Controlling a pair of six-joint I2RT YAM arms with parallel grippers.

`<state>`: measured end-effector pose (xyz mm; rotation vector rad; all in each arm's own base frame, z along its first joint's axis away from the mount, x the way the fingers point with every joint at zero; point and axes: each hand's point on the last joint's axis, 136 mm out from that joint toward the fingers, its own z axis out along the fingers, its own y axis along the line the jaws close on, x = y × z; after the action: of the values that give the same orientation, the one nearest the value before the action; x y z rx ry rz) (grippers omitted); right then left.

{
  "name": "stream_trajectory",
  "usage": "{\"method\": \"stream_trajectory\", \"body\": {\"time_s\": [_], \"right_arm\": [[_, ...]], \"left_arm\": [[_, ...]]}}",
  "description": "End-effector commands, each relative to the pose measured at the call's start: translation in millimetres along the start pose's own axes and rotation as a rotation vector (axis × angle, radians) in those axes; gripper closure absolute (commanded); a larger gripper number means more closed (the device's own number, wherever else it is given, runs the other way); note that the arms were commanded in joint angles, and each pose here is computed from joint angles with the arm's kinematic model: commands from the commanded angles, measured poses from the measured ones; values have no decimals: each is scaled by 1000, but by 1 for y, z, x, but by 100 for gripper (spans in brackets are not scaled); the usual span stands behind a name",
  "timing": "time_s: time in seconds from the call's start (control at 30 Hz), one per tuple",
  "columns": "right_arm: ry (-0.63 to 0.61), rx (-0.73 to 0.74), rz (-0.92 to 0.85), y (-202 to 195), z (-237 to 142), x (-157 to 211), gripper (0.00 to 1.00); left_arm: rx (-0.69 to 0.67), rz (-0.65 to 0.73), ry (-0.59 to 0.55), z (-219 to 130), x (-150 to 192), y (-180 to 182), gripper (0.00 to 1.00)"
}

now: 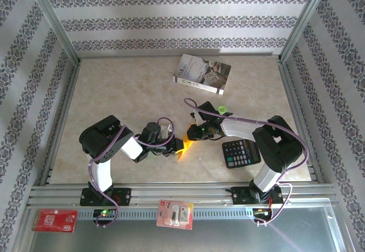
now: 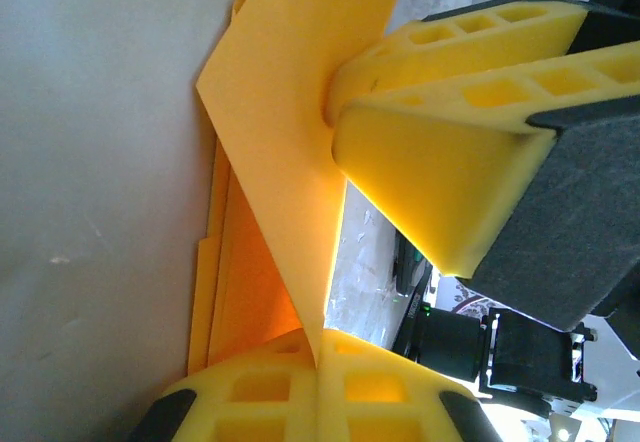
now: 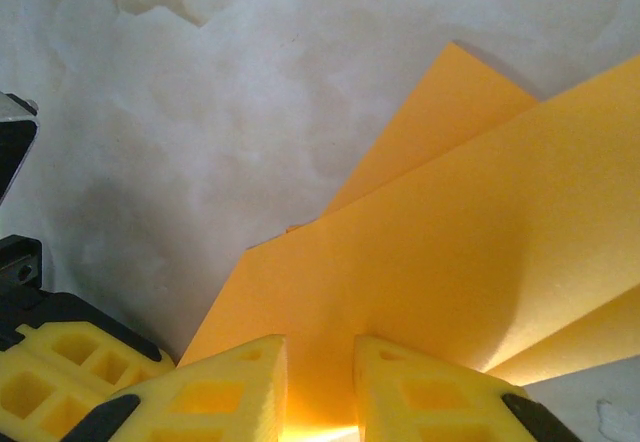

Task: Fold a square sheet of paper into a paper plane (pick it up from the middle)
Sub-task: Fold the wing for the fifth time at the center of the table.

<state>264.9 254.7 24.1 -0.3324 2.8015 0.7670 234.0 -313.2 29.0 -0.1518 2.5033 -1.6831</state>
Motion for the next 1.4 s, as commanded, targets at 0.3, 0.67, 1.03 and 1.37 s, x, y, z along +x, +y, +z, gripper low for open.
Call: {"method": "stream_trajectory", "body": {"time_s": [0.3,0.67,1.03,1.37], "right_arm": [[34,68,6,-21,8,8,74],[72,110,26,-37,15,22,74],[91,117,45,-41,18,28,75],[88,114,43,-41,17,27,75]], "left_arm": [[-102,-67,5,-3,3,29,100],[-119,-50,-4,-6,1,27,96],[-171,45,-15,-20,0,9,81],[-347,211,44,-28,21,12,57]]}}
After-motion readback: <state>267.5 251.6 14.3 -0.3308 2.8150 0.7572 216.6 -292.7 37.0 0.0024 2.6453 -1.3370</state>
